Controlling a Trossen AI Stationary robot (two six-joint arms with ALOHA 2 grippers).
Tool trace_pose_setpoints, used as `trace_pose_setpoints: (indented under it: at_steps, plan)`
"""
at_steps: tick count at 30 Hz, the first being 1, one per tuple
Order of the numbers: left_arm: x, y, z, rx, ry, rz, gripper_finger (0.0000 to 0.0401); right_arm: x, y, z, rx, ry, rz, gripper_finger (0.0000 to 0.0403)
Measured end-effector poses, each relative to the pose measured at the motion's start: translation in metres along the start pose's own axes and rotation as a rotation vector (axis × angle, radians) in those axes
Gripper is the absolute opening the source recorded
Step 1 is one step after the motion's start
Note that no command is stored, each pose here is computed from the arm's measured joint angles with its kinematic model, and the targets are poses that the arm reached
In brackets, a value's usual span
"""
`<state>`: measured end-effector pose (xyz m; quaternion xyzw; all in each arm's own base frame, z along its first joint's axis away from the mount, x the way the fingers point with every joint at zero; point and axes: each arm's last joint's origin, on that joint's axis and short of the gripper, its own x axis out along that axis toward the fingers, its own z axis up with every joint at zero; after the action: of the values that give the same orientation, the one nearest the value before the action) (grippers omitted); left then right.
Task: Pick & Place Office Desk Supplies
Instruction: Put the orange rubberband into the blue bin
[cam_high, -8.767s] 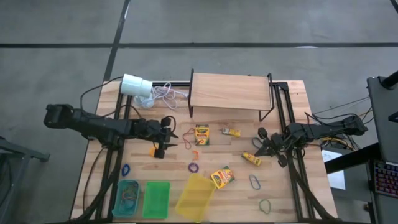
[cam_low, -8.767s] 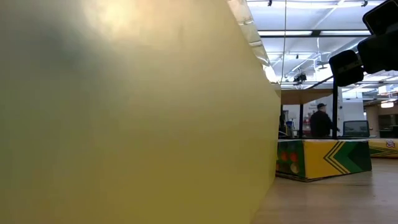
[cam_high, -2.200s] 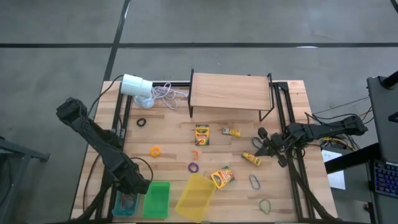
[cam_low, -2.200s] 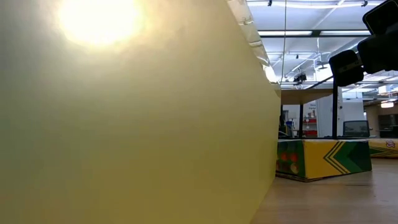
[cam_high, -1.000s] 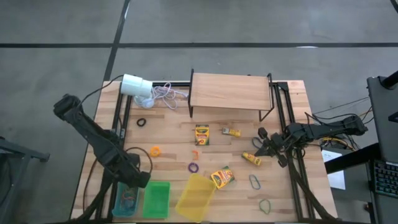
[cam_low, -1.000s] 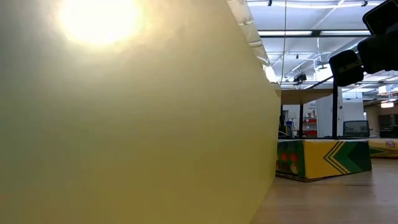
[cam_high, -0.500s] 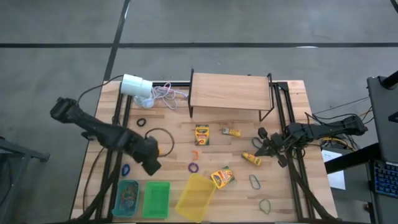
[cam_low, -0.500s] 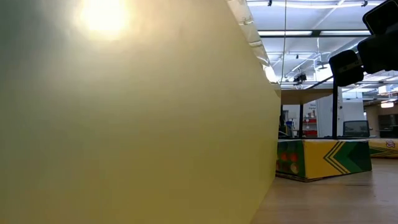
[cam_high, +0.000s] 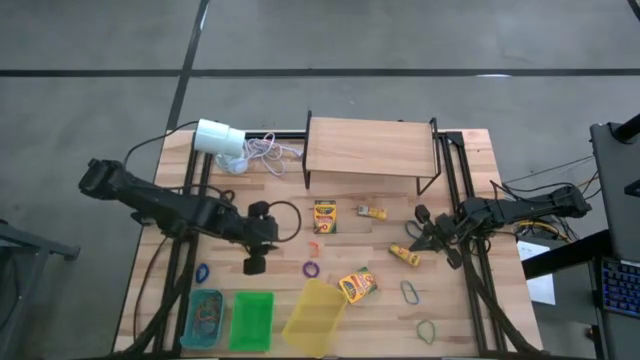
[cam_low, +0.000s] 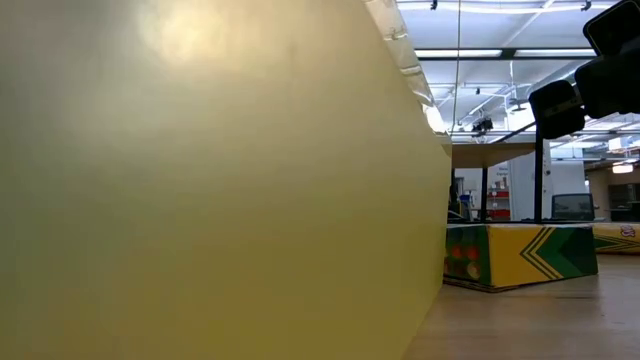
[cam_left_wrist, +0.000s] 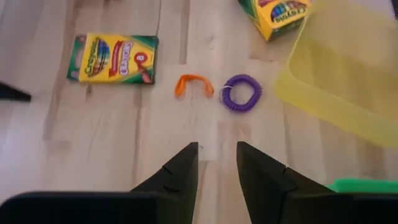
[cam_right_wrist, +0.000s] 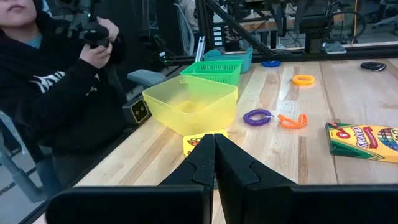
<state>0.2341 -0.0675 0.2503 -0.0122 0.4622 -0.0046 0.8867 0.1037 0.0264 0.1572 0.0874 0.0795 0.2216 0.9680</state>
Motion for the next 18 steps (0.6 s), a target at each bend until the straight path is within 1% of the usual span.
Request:
trace_pose_setpoints:
  at_steps: [4, 10, 12, 16, 18]
  plan:
    - [0.011, 0.000, -0.008, 0.062, -0.021, -0.002, 0.0115, 0.000, 0.000, 0.000, 0.000, 0.000, 0.000, 0.0008]
    - [0.030, 0.003, -0.026, 0.105, -0.040, 0.006, 0.0115, 0.000, 0.000, 0.000, 0.000, 0.000, 0.000, 0.0008]
    - [0.036, 0.002, -0.031, 0.130, -0.081, -0.003, 0.0115, 0.000, 0.000, 0.000, 0.000, 0.000, 0.000, 0.0008]
    - [0.051, 0.003, -0.042, 0.167, -0.208, -0.023, 0.0115, 0.000, 0.000, 0.000, 0.000, 0.000, 0.000, 0.0008]
    - [0.056, 0.004, -0.049, 0.198, -0.242, -0.023, 0.0115, 0.000, 0.000, 0.000, 0.000, 0.000, 0.000, 0.0008]
